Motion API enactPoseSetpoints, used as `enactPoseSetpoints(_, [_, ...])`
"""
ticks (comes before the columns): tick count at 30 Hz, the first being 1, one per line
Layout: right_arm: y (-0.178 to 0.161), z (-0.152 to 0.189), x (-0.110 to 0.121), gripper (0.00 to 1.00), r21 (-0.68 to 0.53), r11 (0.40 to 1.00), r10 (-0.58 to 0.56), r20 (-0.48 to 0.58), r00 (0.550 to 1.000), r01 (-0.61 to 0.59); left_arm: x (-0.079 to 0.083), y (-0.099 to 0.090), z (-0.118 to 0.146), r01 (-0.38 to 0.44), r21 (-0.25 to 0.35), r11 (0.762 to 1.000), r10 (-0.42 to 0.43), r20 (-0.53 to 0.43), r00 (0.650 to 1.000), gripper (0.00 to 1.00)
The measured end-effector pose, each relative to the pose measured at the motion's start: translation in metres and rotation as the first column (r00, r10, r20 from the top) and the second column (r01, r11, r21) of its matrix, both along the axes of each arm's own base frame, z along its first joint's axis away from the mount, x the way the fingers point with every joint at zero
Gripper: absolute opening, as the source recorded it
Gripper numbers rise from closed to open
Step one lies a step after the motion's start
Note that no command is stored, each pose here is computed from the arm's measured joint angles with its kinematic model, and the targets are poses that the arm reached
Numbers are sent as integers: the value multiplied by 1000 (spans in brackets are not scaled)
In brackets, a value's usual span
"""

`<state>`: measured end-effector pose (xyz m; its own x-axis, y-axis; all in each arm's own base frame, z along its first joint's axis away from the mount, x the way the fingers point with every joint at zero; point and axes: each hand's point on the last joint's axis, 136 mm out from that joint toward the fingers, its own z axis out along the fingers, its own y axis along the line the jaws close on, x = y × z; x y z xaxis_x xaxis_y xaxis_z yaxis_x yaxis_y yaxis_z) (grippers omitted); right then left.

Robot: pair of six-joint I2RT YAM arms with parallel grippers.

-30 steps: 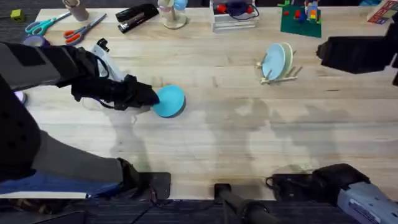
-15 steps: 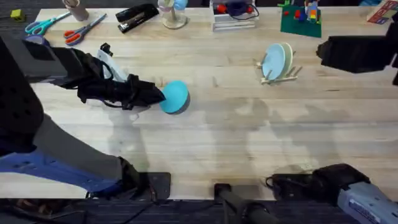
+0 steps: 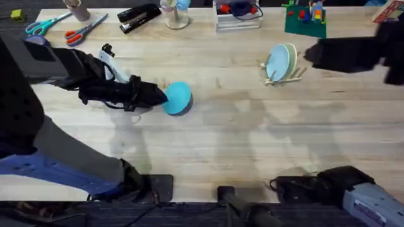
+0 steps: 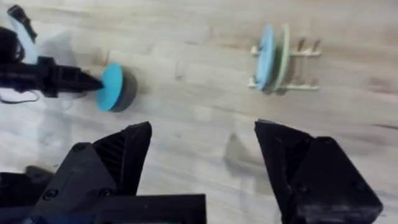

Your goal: Pick up the plates from the table one by one and place each into a slot on the dish rack.

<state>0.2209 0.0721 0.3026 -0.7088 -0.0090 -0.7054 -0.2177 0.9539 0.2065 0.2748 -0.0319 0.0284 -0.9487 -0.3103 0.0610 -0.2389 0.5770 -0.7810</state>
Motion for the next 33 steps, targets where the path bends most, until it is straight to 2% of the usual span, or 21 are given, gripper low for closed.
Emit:
enactPoseSetpoints(7, [23, -28, 18, 995, 90, 995, 47, -170, 984, -32, 0, 0, 0, 0, 0, 1000, 0, 0, 1000, 41])
enactPoseSetpoints(16, [60, -75, 39, 995, 132, 987, 134, -371, 919, -90, 0, 0, 0, 0, 0, 1000, 0, 0, 1000, 40])
enactPoseSetpoints(22, [92, -104, 55, 995, 145, 981, 178, -436, 882, -126, 0, 0, 0, 0, 0, 1000, 0, 0, 1000, 40])
enactPoseSetpoints(33, [156, -157, 75, 994, 169, 965, 259, -493, 830, -201, 0, 0, 0, 0, 0, 1000, 0, 1, 1000, 41])
